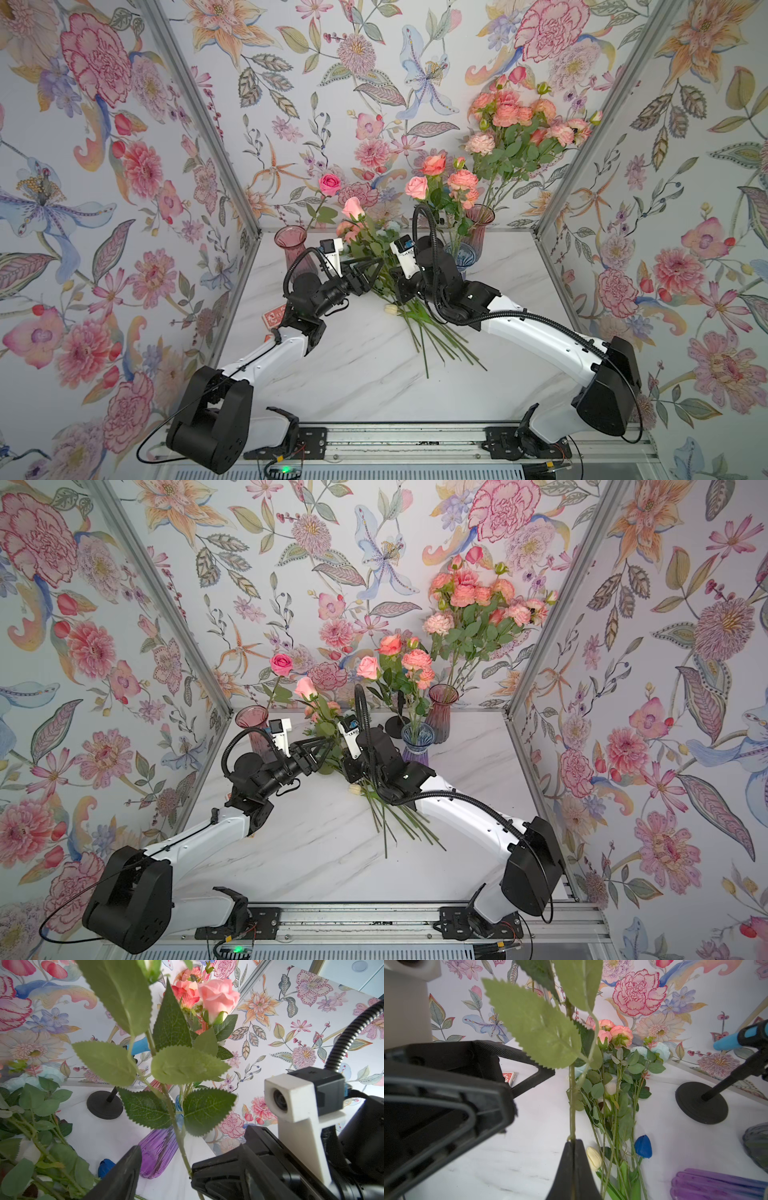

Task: Place the pink flowers into the vase
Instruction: Place the flower in the vase.

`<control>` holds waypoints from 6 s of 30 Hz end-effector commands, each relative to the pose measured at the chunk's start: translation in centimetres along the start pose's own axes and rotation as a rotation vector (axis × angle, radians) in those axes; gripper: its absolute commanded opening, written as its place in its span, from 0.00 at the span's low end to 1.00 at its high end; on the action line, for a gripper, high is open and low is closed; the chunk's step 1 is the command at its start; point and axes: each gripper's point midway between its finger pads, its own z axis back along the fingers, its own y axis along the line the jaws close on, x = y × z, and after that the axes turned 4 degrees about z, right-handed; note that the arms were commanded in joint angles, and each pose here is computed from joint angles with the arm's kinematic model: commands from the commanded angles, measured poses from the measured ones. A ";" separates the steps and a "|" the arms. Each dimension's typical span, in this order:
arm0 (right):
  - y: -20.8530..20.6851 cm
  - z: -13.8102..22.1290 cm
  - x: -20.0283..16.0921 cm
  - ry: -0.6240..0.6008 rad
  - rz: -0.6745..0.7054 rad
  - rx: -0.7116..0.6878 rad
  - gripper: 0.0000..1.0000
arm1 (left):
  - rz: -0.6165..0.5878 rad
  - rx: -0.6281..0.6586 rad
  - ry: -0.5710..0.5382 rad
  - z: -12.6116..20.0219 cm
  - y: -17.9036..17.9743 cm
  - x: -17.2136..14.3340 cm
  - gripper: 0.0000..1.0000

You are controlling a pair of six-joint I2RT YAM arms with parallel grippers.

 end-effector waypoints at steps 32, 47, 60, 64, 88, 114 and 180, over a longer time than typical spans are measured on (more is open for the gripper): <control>1.8 -1.4 0.4 -0.018 0.019 0.041 0.00 | 0.034 -0.052 -0.008 -1.6 0.3 -0.8 0.25; 1.8 -1.3 0.4 -0.019 0.024 0.035 0.01 | -0.001 -0.007 0.020 -1.7 1.0 -1.2 0.00; -0.5 -0.2 -1.2 -0.012 0.017 -0.070 0.52 | -0.220 0.179 0.092 -1.4 2.0 0.2 0.00; -1.3 0.8 -2.3 -0.002 0.029 -0.095 0.75 | -0.300 0.252 0.078 -0.9 2.1 1.6 0.00; -3.5 2.6 -7.1 0.037 -0.082 -0.091 0.99 | -0.829 0.762 -0.298 8.1 -4.9 21.6 0.00; -1.4 -0.4 -9.1 0.106 -0.074 -0.023 0.99 | -0.881 1.066 -0.585 12.4 0.7 37.6 0.00; 5.0 2.9 -0.1 -0.188 0.077 0.258 0.99 | -0.608 1.154 -0.123 8.0 24.4 22.5 0.32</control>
